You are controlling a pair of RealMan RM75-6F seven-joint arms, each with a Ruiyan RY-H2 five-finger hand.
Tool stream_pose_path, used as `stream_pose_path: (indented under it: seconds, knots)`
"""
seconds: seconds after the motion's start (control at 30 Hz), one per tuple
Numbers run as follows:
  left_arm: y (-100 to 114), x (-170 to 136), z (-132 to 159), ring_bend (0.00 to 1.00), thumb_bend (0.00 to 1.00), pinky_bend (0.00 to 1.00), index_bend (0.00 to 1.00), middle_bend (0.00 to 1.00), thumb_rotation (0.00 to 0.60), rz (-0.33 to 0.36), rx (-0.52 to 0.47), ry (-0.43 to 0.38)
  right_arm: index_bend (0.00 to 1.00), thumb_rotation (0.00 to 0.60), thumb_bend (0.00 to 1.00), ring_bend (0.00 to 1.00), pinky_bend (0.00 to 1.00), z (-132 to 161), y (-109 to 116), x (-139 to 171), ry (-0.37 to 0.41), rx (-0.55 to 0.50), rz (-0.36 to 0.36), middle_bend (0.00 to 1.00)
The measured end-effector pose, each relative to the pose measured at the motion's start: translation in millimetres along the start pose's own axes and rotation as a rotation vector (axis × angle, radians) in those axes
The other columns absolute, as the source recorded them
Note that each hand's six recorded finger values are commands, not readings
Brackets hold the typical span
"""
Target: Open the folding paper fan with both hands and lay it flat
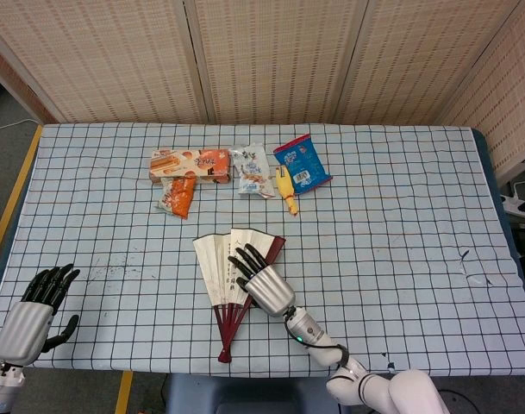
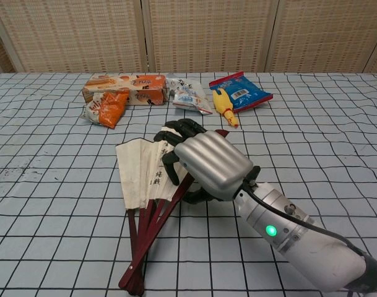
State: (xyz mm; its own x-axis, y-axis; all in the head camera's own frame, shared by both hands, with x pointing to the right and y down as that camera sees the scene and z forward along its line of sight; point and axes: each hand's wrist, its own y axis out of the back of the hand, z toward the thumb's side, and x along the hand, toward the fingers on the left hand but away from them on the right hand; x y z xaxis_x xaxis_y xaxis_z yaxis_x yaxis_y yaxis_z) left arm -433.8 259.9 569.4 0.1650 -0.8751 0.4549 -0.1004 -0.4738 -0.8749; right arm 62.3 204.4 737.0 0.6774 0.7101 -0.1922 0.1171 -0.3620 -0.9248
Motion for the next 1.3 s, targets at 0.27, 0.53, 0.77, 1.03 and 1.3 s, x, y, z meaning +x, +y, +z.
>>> stream_pose_path:
  seconds: [0.27,0.53,0.77,1.03,1.3]
  knots:
    - [0.6,3.4,7.1,0.0,0.51,0.09,0.24,0.0,0.6,0.016,-0.092,-0.035,0.83,0.6,0.75,0.0,0.0,8.4,39.9,-10.0,0.049,-0.037,-0.084,0.19]
    - [-19.8,27.0,7.6,0.0,0.53,0.04,0.24,0.0,0.6,-0.004,-0.384,-0.062,0.83,0.6,0.75,0.0,0.0,30.8,96.1,-20.0,0.078,-0.128,-0.136,0.2]
    - [-72.5,47.0,47.2,0.0,0.48,0.02,0.04,0.0,0.6,-0.193,-0.591,-0.158,0.83,0.6,0.75,0.0,0.0,40.4,144.3,-36.1,0.052,-0.145,-0.163,0.2]
    - [-77.4,51.5,108.8,0.0,0.45,0.03,0.0,0.0,0.6,-0.189,-0.855,-0.263,0.83,0.6,0.75,0.0,0.0,46.1,157.9,-52.6,-0.023,-0.234,-0.138,0.2]
    - [-75.9,65.8,142.9,0.0,0.45,0.03,0.07,0.0,0.6,-0.118,-1.021,-0.244,0.83,0.6,0.75,0.0,0.0,60.4,152.7,-66.0,-0.053,-0.285,-0.114,0.2]
